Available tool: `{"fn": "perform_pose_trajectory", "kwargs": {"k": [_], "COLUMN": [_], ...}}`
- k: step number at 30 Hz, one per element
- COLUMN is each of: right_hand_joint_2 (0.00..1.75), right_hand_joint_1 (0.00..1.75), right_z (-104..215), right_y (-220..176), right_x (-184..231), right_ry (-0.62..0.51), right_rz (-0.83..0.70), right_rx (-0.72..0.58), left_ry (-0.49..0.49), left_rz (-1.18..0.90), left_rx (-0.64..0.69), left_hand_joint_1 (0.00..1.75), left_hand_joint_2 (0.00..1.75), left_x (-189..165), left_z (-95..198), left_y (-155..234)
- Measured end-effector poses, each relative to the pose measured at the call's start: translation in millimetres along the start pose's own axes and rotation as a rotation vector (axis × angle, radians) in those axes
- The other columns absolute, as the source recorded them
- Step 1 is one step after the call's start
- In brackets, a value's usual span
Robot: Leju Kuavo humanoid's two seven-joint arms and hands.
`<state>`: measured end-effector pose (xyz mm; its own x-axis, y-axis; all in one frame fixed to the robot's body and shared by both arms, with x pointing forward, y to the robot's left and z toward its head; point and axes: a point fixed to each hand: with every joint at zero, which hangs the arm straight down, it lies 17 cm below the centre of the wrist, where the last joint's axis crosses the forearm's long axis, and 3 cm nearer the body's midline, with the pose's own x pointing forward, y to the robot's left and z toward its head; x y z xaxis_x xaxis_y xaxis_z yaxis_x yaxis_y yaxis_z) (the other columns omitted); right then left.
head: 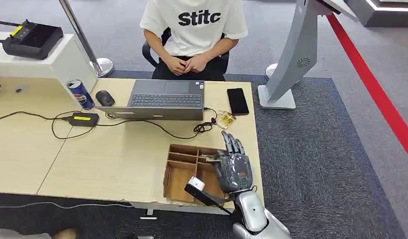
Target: Pass the card to the sensor for recognition and then transmit it.
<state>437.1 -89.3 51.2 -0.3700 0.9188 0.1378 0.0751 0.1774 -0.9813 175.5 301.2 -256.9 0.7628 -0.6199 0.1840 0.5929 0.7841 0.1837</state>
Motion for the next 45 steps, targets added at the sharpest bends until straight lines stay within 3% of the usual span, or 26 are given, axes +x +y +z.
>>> {"fn": "perform_pose_trajectory", "kwargs": {"k": [20,31,45], "right_hand_joint_2": [1.75,1.75,1.75], "right_hand_joint_1": [1.75,1.75,1.75], "right_z": [6,34,36], "right_y": [-27,-101,-147], "right_x": [4,-81,-86], "right_ry": [0.010,0.194,0.175], "right_rz": [-0.078,-0.049,-0.042], "right_rx": [-0.094,-0.273,-0.373], "left_ry": [0.009,0.027,0.025], "left_rz": [0.014,0.052,0.062], "left_rx": [-0.004,-0.010,-0.007], "left_hand_joint_1": [0.00,0.00,0.00], "left_hand_joint_2": [1.75,1.75,1.75], "left_x": [-13,-34,-32], "left_z": [0,0,0], "left_y": [-9,-20,-21]}}
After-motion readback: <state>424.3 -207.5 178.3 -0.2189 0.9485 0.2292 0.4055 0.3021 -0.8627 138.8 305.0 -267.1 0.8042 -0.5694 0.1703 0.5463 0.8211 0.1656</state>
